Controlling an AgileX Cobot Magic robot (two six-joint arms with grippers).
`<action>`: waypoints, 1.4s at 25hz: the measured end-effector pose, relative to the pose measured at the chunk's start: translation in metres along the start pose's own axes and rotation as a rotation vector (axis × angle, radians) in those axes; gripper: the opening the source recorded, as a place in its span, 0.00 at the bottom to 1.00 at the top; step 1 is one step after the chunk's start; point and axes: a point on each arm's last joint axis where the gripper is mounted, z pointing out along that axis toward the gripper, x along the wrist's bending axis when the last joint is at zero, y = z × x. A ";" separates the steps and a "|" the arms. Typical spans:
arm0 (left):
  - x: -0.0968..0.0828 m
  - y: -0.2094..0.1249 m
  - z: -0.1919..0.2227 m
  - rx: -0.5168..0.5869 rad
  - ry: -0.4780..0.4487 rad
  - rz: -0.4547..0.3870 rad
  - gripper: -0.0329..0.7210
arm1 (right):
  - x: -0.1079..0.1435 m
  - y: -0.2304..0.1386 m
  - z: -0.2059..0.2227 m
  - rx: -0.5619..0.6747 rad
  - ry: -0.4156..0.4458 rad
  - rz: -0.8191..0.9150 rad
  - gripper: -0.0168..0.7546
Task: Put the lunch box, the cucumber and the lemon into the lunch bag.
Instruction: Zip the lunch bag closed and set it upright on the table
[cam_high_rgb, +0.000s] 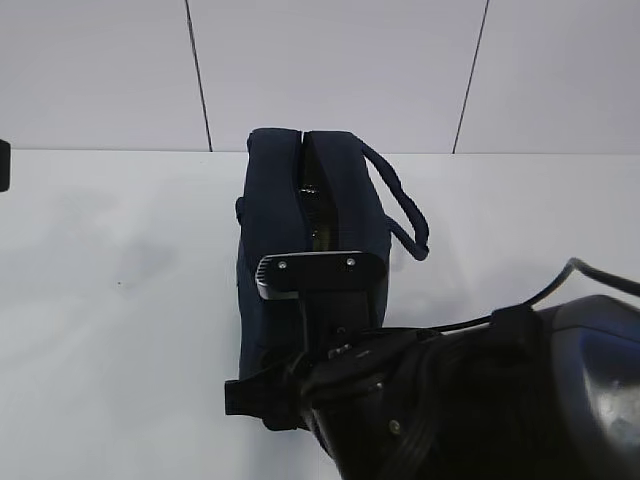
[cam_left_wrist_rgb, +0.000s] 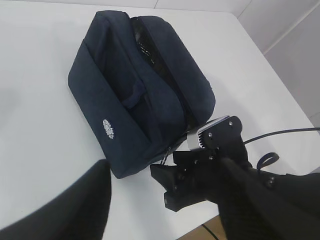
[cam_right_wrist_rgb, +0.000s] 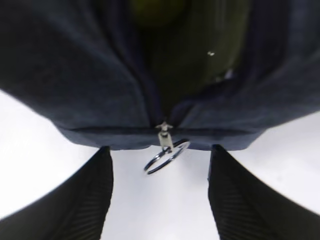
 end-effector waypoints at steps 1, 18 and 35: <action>0.000 0.000 0.000 0.002 0.000 0.000 0.66 | -0.001 0.000 0.000 -0.003 -0.009 -0.005 0.64; 0.000 -0.003 0.000 0.033 0.002 -0.005 0.66 | 0.000 -0.010 0.014 0.027 -0.030 -0.047 0.57; 0.000 -0.004 0.000 0.044 0.003 -0.006 0.66 | -0.001 -0.008 0.015 0.006 -0.036 -0.064 0.31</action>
